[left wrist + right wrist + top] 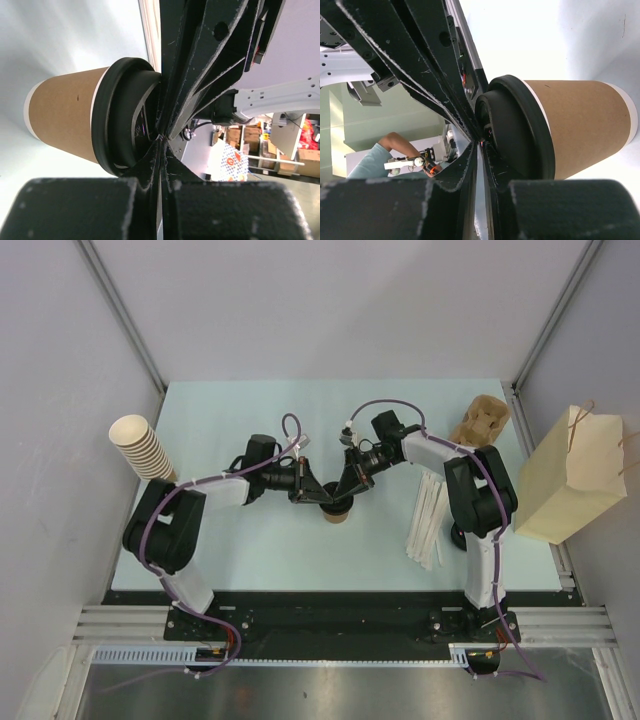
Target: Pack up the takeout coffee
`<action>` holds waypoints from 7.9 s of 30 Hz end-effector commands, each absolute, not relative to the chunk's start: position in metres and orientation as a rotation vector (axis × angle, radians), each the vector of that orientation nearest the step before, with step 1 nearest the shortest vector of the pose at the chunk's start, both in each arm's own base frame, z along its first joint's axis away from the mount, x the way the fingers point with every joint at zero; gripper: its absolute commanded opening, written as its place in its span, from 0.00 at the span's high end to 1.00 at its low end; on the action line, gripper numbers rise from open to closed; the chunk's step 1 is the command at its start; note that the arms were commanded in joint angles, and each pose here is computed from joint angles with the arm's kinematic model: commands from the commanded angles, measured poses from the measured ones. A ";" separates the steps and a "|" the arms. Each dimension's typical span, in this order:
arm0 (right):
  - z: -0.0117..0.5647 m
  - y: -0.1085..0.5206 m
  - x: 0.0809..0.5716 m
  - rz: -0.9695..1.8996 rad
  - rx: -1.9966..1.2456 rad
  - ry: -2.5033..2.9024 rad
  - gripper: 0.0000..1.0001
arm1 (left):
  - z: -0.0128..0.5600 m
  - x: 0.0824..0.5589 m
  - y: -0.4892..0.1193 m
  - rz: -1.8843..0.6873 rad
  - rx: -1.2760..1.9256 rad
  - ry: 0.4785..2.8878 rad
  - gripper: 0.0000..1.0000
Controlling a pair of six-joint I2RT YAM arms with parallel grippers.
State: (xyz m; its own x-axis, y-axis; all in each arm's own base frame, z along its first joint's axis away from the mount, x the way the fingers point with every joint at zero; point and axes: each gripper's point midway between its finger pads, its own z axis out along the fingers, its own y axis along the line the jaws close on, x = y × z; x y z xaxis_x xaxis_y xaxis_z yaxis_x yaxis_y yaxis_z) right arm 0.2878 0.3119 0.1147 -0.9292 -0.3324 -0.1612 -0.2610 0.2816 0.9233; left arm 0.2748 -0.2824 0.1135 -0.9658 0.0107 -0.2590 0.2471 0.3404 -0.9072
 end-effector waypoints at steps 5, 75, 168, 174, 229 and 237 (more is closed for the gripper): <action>-0.001 0.280 0.284 -1.212 0.491 -2.753 0.85 | 0.065 0.279 -0.263 -1.401 0.182 2.521 0.97; 0.014 0.286 0.274 -1.368 0.339 -2.617 0.82 | 0.017 0.277 -0.261 -1.317 0.066 2.693 1.00; 0.082 0.317 0.295 -1.694 0.428 -2.545 0.82 | 0.072 0.262 -0.298 -1.450 0.177 2.516 0.93; 0.069 0.314 0.293 -1.662 0.423 -2.545 0.82 | 0.053 0.263 -0.290 -1.463 0.085 2.569 0.94; 0.214 0.237 0.355 -1.924 0.554 -2.988 0.25 | 0.220 0.272 -0.248 -0.652 0.805 2.127 0.01; 0.210 0.195 0.345 -1.605 0.608 -3.257 0.21 | 0.184 0.295 -0.285 -0.484 1.012 2.134 0.01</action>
State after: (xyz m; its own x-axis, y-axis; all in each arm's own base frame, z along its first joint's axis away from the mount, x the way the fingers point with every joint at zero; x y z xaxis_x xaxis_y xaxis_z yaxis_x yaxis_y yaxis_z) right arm 0.3521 0.2112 0.1994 -0.8607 0.0145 -0.5088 -0.4308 0.5118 0.7433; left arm 0.2768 -0.2813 0.1867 -0.4964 0.4285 -0.7550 0.7626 0.6307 -0.1435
